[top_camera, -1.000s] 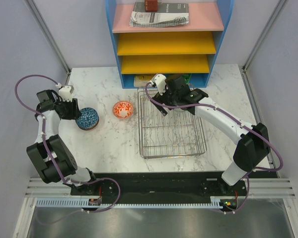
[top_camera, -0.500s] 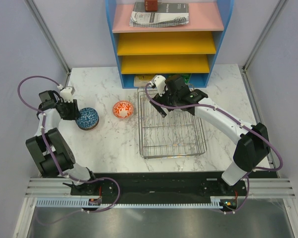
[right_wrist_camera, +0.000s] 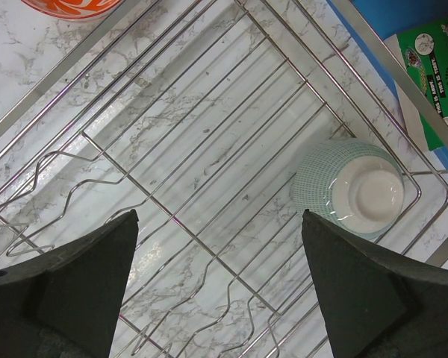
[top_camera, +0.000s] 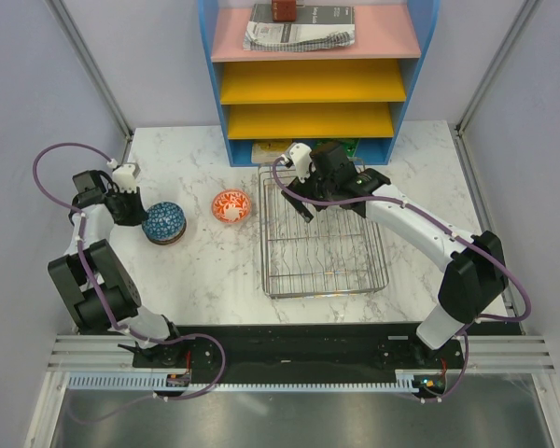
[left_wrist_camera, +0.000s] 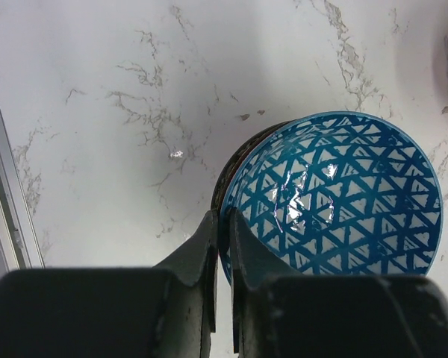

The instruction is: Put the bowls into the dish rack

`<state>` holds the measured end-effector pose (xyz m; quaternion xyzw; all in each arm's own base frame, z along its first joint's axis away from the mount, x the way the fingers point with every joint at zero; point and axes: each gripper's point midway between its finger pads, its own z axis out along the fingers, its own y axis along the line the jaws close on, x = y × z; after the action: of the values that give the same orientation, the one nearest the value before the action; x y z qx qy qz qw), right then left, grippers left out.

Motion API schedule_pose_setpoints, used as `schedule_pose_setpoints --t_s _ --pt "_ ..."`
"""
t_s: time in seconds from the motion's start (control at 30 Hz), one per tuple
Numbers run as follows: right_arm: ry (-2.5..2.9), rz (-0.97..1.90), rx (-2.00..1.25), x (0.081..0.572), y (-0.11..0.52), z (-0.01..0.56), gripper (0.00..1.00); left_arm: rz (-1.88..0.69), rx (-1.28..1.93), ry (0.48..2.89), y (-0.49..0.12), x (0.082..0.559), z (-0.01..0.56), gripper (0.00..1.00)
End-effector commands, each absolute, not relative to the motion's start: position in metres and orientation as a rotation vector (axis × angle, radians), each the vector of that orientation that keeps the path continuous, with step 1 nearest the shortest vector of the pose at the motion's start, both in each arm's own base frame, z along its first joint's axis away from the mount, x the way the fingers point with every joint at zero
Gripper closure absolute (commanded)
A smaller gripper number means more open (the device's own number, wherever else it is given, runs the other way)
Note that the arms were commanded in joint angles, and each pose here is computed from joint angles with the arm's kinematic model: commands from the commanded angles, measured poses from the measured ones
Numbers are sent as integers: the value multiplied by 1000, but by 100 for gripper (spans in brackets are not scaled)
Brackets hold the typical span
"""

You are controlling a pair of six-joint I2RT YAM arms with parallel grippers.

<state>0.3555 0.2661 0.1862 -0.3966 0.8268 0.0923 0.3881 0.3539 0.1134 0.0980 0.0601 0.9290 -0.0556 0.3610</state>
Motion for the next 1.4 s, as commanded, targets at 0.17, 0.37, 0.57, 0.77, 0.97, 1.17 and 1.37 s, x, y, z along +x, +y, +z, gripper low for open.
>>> schedule_pose_setpoints --t_s 0.17,0.37,0.57,0.77,0.97,1.17,1.37 --pt "2061 276 -972 354 271 206 2 -113 161 2309 118 369 129 98" --pt "2061 270 -970 355 271 206 2 -169 188 2235 104 370 166 98" --pt "2061 273 -969 355 271 208 2 -200 214 2195 92 369 193 98" --pt "2063 278 -968 354 271 207 2 -201 225 2197 89 367 193 98" --pt "2062 283 -969 353 272 209 2 -203 228 2202 88 367 191 98" --pt "2072 290 -970 353 272 205 2 -266 266 2161 74 363 204 98" --pt "2098 385 -989 346 286 195 2 -345 377 2107 35 351 224 98"
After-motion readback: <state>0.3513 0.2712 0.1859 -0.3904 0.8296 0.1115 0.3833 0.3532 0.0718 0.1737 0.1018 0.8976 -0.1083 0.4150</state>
